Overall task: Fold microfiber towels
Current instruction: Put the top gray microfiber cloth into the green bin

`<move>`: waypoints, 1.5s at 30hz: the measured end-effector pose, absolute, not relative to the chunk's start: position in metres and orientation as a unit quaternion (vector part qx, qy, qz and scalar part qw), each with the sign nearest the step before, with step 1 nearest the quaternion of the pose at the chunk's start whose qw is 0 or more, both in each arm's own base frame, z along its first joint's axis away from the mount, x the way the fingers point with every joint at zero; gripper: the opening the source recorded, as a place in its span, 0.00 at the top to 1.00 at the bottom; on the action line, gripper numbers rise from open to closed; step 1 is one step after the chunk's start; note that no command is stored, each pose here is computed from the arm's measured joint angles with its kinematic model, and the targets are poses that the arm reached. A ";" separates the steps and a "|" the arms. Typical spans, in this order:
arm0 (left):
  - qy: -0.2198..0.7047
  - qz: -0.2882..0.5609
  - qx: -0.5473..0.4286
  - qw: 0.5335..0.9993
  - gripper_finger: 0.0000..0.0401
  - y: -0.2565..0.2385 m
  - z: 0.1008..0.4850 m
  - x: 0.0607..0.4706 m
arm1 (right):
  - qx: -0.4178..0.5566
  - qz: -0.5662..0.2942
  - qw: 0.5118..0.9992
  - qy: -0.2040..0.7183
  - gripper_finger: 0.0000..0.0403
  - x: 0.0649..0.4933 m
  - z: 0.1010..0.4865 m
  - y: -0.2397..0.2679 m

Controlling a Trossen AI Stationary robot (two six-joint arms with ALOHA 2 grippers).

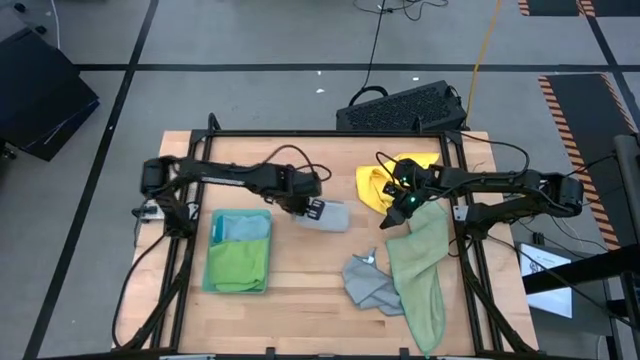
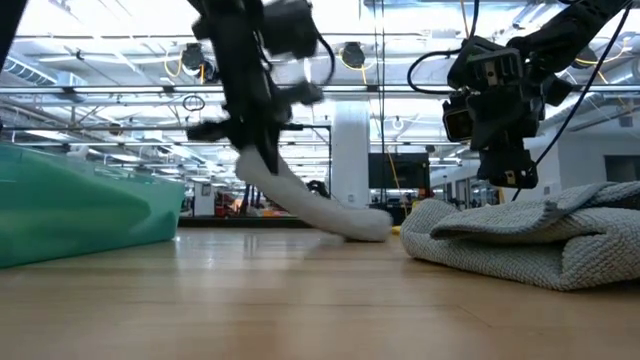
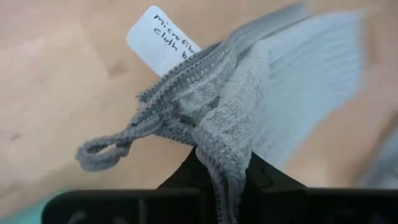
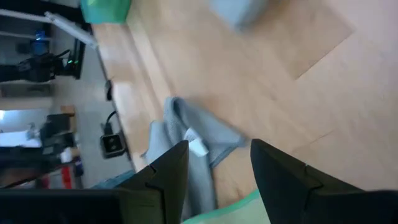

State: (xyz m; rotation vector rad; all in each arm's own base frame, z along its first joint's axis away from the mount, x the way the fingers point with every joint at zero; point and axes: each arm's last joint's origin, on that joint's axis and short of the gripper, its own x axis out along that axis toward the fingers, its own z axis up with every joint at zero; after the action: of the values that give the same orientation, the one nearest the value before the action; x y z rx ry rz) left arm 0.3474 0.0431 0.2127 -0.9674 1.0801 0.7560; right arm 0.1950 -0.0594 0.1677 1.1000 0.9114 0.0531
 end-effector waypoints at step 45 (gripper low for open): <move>0.613 0.492 -0.406 0.466 0.91 0.001 0.217 0.175 | 0.474 -0.042 0.789 0.388 0.59 0.200 0.169 -0.065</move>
State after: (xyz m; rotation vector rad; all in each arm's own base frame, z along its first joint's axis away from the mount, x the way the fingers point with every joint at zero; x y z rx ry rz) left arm 0.1752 0.0011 0.2172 -0.9976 1.5046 1.2073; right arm 0.1998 -0.0654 0.1691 1.0205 0.8350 -0.0911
